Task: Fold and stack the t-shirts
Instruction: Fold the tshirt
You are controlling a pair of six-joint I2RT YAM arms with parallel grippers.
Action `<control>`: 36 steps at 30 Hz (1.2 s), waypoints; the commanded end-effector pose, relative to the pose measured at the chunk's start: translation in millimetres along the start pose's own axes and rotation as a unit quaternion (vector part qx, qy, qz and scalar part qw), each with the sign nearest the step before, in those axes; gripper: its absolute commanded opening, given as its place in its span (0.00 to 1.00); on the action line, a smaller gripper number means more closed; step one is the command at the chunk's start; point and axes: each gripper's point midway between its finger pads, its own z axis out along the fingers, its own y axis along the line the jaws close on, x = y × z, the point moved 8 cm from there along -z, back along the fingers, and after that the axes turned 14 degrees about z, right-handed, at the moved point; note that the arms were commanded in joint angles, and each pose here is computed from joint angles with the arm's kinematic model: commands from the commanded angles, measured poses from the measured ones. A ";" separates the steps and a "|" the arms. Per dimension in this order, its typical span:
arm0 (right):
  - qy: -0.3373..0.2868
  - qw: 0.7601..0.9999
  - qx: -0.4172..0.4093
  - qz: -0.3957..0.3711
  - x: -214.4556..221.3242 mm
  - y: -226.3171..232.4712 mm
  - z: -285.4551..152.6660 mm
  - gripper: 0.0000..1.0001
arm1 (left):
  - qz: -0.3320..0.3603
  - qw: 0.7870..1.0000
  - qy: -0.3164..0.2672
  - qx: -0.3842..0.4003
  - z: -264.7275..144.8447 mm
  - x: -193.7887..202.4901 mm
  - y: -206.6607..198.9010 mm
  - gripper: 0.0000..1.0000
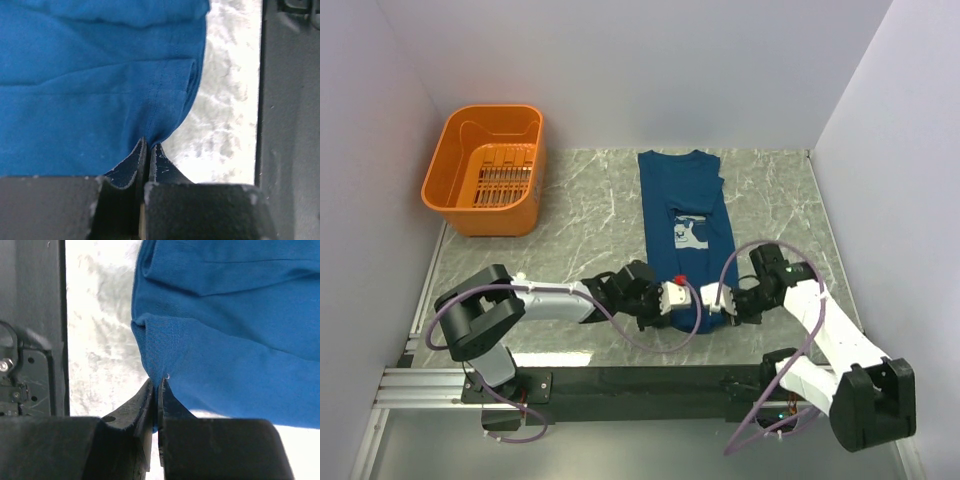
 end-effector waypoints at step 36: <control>-0.091 0.964 0.132 0.214 -59.4 -202.2 -60.3 0.00 | -0.052 0.988 -0.030 -0.142 -25.8 -11.6 243.8 0.01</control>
